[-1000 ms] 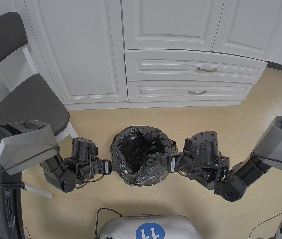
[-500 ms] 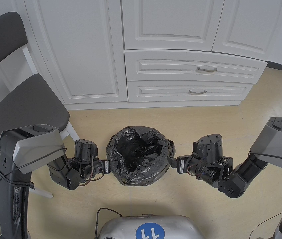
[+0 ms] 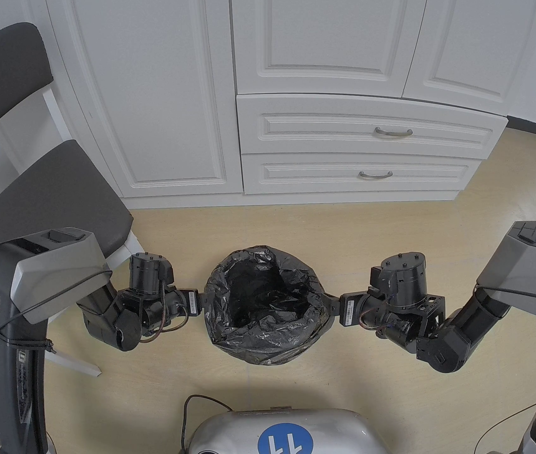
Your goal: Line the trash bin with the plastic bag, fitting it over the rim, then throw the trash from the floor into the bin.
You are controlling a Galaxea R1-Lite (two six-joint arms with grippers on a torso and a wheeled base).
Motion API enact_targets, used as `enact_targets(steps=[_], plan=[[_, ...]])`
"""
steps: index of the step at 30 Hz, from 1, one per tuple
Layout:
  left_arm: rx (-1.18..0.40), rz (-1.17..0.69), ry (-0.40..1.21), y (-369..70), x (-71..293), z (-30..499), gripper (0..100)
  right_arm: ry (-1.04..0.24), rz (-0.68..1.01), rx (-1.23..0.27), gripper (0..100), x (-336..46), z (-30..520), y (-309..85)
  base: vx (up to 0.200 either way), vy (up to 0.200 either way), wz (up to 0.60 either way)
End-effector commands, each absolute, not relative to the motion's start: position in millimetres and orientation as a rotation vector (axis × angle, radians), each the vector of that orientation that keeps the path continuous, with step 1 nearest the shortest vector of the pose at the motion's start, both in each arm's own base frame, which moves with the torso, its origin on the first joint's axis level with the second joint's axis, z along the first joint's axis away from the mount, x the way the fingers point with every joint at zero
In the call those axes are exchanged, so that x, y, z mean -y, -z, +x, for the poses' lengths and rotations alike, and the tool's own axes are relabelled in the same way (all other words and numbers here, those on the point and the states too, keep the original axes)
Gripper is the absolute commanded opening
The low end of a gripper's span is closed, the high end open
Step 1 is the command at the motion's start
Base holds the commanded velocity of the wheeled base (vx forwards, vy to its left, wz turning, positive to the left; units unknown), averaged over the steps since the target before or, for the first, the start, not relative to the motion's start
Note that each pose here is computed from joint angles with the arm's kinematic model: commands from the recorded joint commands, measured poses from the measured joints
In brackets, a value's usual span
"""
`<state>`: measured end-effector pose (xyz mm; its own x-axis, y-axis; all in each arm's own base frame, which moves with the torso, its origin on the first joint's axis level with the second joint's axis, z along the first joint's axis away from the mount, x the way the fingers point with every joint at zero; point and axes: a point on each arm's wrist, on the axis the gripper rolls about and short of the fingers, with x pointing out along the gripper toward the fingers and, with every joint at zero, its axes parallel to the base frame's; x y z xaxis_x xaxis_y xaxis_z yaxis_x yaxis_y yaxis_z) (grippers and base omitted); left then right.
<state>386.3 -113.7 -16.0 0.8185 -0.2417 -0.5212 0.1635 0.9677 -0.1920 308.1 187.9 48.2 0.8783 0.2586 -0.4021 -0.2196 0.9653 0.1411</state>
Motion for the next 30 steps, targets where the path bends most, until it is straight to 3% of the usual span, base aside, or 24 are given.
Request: enact_targets(steps=[1, 30], plan=[[-0.549, -0.153, 0.206, 1.0, 103.5, 384.7, 100, -0.246, 0.097, -0.423, 100, -186.6, 309.4, -51.2, 0.000, 0.000, 0.00], [-0.640, -0.157, 0.230, 48.8, 102.2, 394.7, 100, -0.244, 0.095, -0.430, 100, -186.3, 311.0, -47.9, 0.000, 0.000, 0.00]])
